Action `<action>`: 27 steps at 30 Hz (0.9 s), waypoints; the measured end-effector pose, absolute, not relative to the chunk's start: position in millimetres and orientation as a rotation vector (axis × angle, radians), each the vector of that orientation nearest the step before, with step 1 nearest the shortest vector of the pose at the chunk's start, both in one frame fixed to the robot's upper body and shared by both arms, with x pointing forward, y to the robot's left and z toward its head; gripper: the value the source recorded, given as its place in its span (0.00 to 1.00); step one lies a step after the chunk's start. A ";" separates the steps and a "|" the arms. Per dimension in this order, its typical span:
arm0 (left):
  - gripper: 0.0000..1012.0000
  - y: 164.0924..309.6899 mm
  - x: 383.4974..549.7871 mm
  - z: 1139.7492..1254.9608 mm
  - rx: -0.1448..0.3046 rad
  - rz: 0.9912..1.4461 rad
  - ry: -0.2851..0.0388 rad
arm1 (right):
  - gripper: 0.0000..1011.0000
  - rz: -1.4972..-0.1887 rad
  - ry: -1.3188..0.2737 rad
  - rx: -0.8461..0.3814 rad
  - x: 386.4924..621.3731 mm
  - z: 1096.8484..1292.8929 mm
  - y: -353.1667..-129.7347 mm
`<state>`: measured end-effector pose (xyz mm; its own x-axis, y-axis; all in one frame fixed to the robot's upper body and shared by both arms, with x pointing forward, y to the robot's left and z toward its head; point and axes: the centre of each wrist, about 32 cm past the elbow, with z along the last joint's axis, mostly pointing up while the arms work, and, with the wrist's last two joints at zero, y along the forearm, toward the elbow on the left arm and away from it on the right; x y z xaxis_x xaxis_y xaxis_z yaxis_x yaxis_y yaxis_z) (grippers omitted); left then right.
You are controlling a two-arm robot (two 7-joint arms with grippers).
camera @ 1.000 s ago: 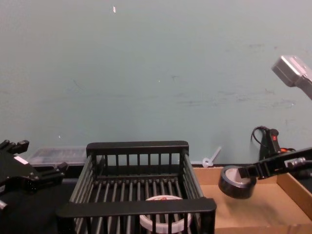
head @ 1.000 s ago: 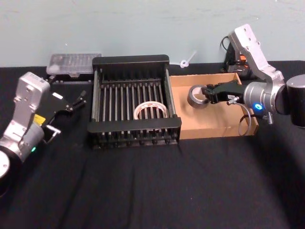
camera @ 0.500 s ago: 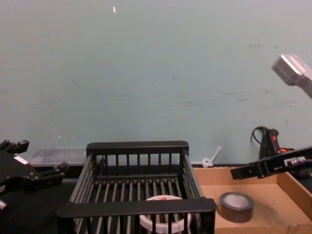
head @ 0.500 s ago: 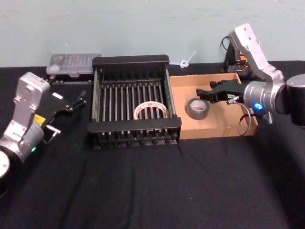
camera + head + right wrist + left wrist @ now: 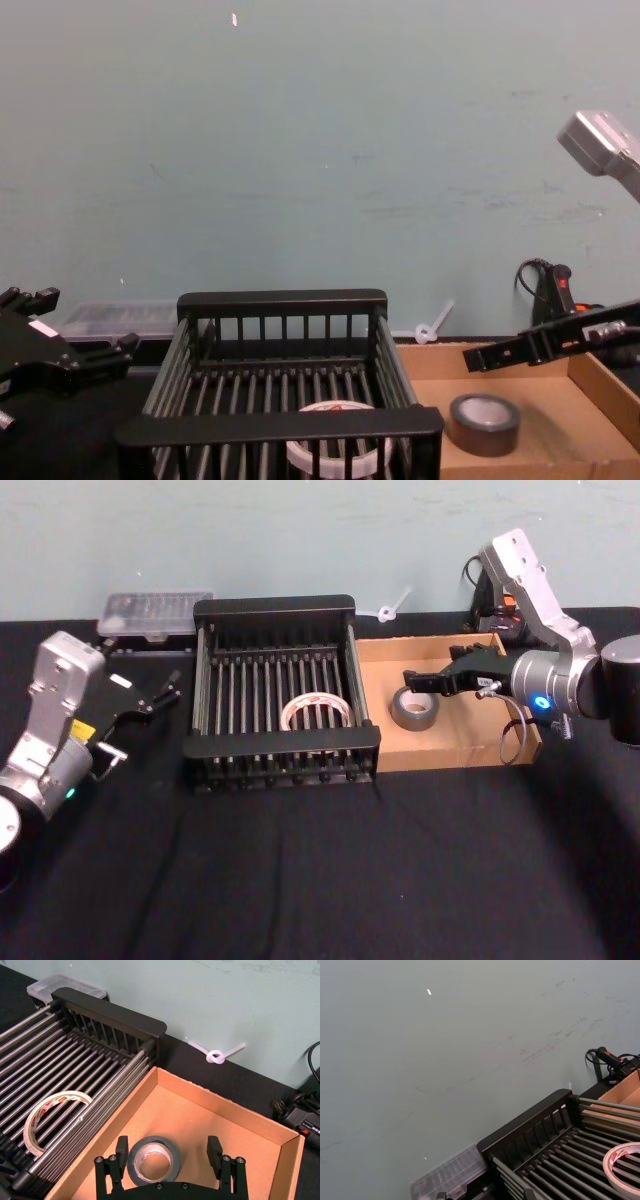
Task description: Pick up the white tape and place it into the black box , Pick up the silver tape and place it into the brown box.
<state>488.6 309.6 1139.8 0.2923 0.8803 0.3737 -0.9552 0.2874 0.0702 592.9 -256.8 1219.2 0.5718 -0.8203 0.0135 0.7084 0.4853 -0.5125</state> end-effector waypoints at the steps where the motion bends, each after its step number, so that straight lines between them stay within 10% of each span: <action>1: 0.99 309.6 488.6 1139.8 0.304 1.248 -0.285 | 0.99 -0.942 0.247 -0.502 592.9 1219.2 -256.8; 27: 0.99 309.7 488.6 1139.8 0.304 1.248 -0.285 | 0.99 -1.203 -0.086 -0.403 533.6 1198.4 -259.3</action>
<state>488.6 309.7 1139.8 0.2922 0.8803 0.3737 -0.9553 0.2873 0.0703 533.6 -259.3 1198.4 0.3652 -0.8890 0.2764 0.9192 0.2975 -0.2579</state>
